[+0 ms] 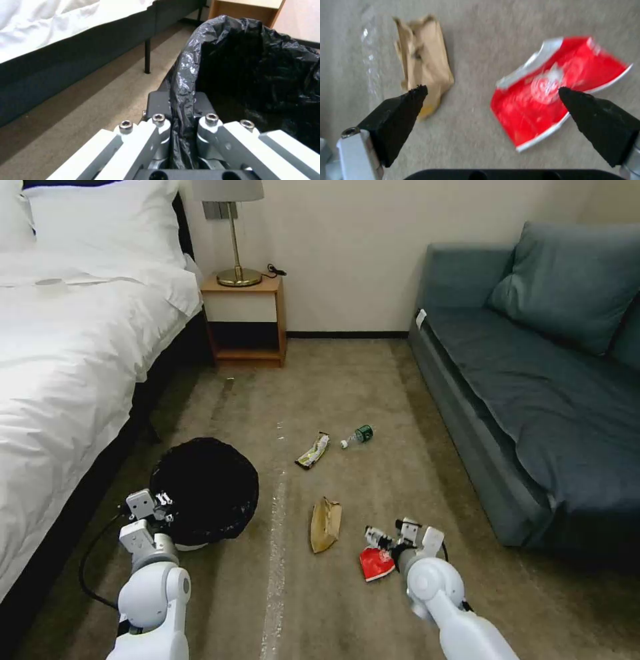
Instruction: Pick up the trash bin, then pick up the garbage on the floor and place it into the trash bin.
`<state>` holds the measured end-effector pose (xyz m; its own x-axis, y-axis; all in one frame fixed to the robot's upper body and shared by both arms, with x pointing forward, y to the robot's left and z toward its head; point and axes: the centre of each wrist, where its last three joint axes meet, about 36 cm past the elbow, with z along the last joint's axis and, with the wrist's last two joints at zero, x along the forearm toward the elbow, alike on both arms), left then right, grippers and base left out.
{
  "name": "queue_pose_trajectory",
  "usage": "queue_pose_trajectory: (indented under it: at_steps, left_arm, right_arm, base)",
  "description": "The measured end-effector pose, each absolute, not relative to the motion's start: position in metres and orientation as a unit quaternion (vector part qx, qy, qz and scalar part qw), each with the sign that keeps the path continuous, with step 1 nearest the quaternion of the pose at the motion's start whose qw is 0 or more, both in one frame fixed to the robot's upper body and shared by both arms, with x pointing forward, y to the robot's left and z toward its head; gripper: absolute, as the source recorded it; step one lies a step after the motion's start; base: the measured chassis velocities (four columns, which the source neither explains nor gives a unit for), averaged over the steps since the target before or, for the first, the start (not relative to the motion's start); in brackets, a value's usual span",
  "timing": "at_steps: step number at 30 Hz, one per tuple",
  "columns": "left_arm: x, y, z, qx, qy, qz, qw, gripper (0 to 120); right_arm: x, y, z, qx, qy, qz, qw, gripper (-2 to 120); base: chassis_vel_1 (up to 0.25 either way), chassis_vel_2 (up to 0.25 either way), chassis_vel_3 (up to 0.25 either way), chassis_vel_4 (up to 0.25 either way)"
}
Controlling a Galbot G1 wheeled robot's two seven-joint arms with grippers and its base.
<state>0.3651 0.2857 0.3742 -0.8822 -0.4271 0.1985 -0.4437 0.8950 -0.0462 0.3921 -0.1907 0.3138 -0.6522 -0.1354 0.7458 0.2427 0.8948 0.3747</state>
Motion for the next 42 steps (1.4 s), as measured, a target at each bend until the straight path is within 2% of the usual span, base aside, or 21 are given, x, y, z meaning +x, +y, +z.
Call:
queue_pose_trajectory:
  at_steps: [4, 6, 13, 26, 37, 39, 42]
  left_arm:
    - [0.358, 0.285, 0.371, 0.226, -0.969, 0.038, 0.096, 5]
    - [0.346, 0.286, 0.367, 0.229, -0.968, 0.028, 0.101, 5]
    - [0.342, 0.286, 0.366, 0.228, -0.968, 0.024, 0.102, 5]
    - [0.355, 0.284, 0.364, 0.224, -0.969, 0.038, 0.102, 5]
    - [0.359, 0.284, 0.362, 0.222, -0.969, 0.039, 0.103, 5]
    - [0.359, 0.284, 0.362, 0.222, -0.969, 0.038, 0.103, 5]
    - [0.359, 0.286, 0.364, 0.222, -0.969, 0.038, 0.101, 5]
  right_arm:
    - [0.395, -0.184, 0.308, -0.029, -0.873, -0.229, 0.429, 100]
    - [0.41, -0.172, 0.3, -0.03, -0.865, -0.234, 0.443, 100]
    - [0.425, -0.174, 0.279, -0.05, -0.865, -0.214, 0.452, 100]
    - [0.448, -0.183, 0.266, -0.085, -0.871, -0.224, 0.429, 99]
    - [0.448, -0.181, 0.252, -0.092, -0.873, -0.221, 0.424, 99]
    - [0.447, -0.181, 0.25, -0.094, -0.874, -0.22, 0.423, 98]
    - [0.446, -0.181, 0.245, -0.098, -0.876, -0.218, 0.418, 85]
  base:
    - [0.0, 0.0, 0.0, 0.0]
    - [0.0, 0.0, 0.0, 0.0]
    - [0.0, 0.0, 0.0, 0.0]
    - [0.0, 0.0, 0.0, 0.0]
    - [0.0, 0.0, 0.0, 0.0]
    - [0.0, 0.0, 0.0, 0.0]
    - [0.0, 0.0, 0.0, 0.0]
